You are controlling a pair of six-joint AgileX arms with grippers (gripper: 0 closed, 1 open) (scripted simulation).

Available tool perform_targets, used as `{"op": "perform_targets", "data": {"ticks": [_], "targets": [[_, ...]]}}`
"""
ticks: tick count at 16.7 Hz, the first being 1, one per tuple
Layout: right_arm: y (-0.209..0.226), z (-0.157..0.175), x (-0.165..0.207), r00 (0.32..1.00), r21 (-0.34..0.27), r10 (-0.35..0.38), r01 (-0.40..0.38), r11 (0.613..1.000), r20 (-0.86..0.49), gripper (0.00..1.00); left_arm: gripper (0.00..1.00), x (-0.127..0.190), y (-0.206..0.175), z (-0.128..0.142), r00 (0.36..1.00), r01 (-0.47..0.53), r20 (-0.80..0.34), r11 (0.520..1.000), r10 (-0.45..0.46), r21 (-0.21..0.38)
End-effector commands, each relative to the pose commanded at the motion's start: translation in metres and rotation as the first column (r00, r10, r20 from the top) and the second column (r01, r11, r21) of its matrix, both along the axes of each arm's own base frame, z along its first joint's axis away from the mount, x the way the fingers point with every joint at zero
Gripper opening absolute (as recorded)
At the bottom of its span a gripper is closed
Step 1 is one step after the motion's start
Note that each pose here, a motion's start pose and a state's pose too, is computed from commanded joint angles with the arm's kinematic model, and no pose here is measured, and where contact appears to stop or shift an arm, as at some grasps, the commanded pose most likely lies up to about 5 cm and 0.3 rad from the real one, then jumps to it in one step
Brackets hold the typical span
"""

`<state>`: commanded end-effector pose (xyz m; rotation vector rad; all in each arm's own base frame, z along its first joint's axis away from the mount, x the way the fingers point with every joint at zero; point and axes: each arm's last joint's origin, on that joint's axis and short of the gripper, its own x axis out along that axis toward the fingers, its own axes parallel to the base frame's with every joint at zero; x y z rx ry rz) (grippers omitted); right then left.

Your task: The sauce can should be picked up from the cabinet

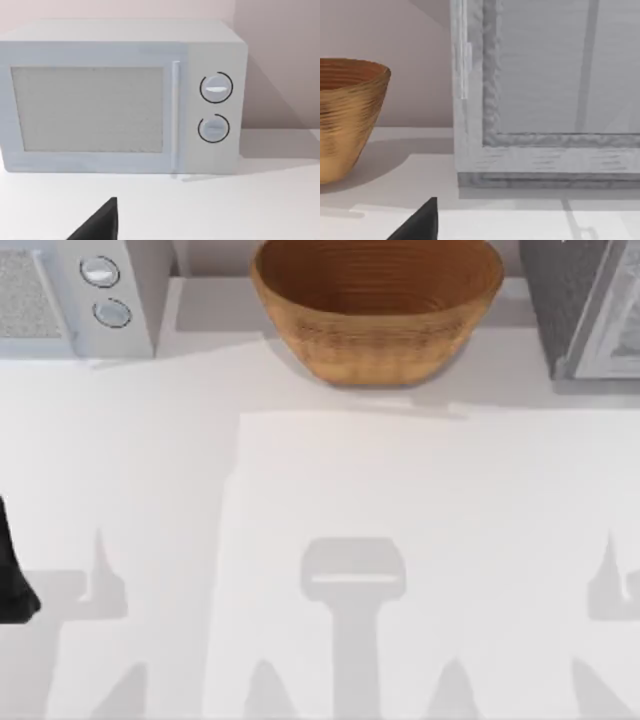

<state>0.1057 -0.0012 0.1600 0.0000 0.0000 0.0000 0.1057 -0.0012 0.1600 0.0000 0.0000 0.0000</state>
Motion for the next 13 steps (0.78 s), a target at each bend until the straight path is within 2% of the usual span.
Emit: {"op": "perform_targets", "data": {"ticks": [3,6,9,13], "targets": [[0.000,0.003,0.000,1.000,0.000,0.000,0.000,1.000,-0.002,1.00,1.00,0.000,0.000,0.000,1.000,0.000,0.000,1.000,0.000,0.000],[0.001,0.026,0.000,1.000,0.000,-0.001,0.001,1.000,-0.017,1.00,1.00,0.000,0.000,0.000,1.000,0.000,0.000,1.000,0.000,0.000],[0.003,0.072,0.005,0.999,-0.002,-0.002,0.002,1.000,-0.033,1.00,1.00,0.000,0.000,0.000,1.000,0.000,0.000,1.000,0.000,0.000],[0.008,0.153,0.024,0.999,-0.004,-0.003,0.003,1.000,-0.043,1.00,1.00,0.000,0.000,0.000,1.000,0.000,0.000,1.000,0.000,0.000]]}}
